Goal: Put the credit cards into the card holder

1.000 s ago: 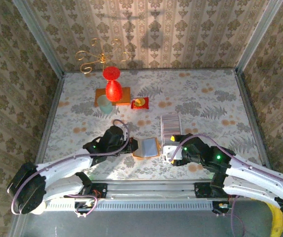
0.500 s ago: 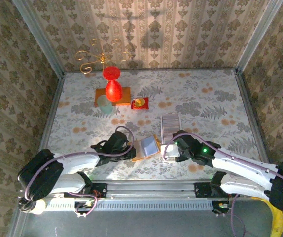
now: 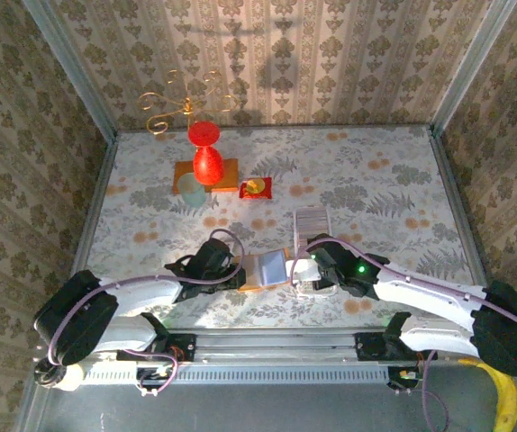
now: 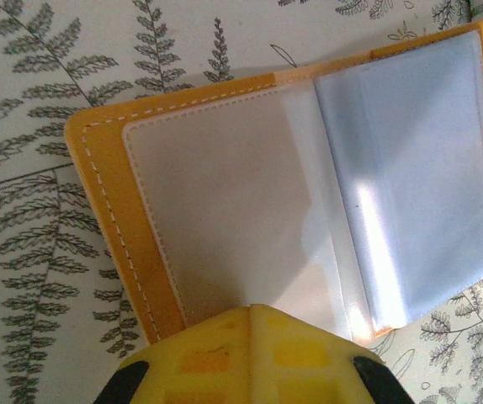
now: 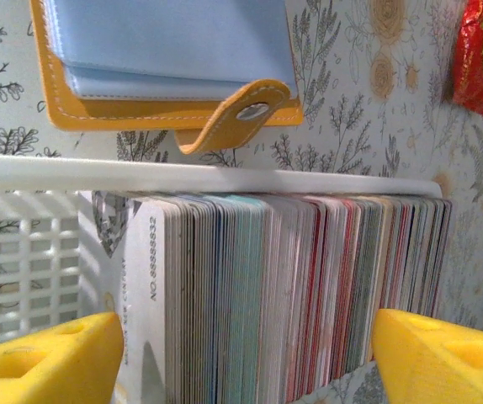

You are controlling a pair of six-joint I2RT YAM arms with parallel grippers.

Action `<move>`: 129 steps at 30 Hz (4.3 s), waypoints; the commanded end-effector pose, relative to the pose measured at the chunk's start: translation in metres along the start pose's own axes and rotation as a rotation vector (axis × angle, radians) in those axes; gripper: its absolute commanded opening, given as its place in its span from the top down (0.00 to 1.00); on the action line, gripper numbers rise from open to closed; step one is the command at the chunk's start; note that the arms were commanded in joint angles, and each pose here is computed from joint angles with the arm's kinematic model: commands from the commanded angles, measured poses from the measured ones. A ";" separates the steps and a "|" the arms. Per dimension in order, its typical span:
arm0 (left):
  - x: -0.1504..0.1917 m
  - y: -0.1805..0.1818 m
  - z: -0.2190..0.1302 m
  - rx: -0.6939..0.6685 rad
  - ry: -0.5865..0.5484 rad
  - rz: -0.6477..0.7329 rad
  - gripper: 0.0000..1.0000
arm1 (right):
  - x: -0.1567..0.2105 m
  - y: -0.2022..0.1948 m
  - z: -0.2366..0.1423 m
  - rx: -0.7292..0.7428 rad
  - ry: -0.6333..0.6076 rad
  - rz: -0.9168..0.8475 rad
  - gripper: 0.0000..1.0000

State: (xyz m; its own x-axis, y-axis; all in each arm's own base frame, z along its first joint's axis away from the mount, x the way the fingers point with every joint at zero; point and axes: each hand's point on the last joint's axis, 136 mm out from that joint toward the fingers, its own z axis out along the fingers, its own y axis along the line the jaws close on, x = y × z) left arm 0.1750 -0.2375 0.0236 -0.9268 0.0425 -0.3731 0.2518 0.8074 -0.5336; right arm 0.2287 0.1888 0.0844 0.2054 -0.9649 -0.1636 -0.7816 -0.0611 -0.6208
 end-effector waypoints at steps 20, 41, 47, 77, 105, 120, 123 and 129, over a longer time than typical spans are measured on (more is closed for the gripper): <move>0.025 0.023 -0.012 -0.051 0.100 0.114 1.00 | -0.005 -0.003 0.025 -0.021 0.012 -0.075 0.47; 0.025 0.024 -0.013 -0.064 0.106 0.120 1.00 | -0.005 -0.005 0.001 -0.017 -0.018 -0.054 0.71; 0.024 0.025 -0.014 -0.069 0.104 0.121 1.00 | -0.006 -0.008 -0.005 -0.003 -0.026 -0.042 0.77; 0.011 -0.009 -0.051 0.076 -0.006 0.023 0.85 | -0.072 -0.053 -0.090 -0.078 -0.392 1.002 1.00; 0.029 0.049 -0.025 -0.224 0.117 -0.024 0.97 | -0.130 -0.037 0.029 -0.342 -0.165 1.752 1.00; 0.027 0.048 -0.026 -0.213 0.101 -0.027 0.97 | -0.138 -0.018 0.064 -0.387 -0.117 1.792 1.00; 0.027 0.046 -0.028 -0.207 0.097 -0.028 0.97 | -0.137 -0.012 0.068 -0.397 -0.104 1.799 1.00; 0.026 0.047 -0.028 -0.206 0.089 -0.030 0.97 | -0.140 -0.007 0.071 -0.433 -0.105 1.824 1.00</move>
State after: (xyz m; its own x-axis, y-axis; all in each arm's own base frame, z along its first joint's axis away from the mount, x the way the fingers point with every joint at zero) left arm 0.1514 -0.1924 0.0166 -0.9588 0.0842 -0.2715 0.1948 0.8902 -0.4118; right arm 0.2493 0.3359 0.0595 -0.9168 0.0877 -0.3895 -0.1424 0.8396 0.5242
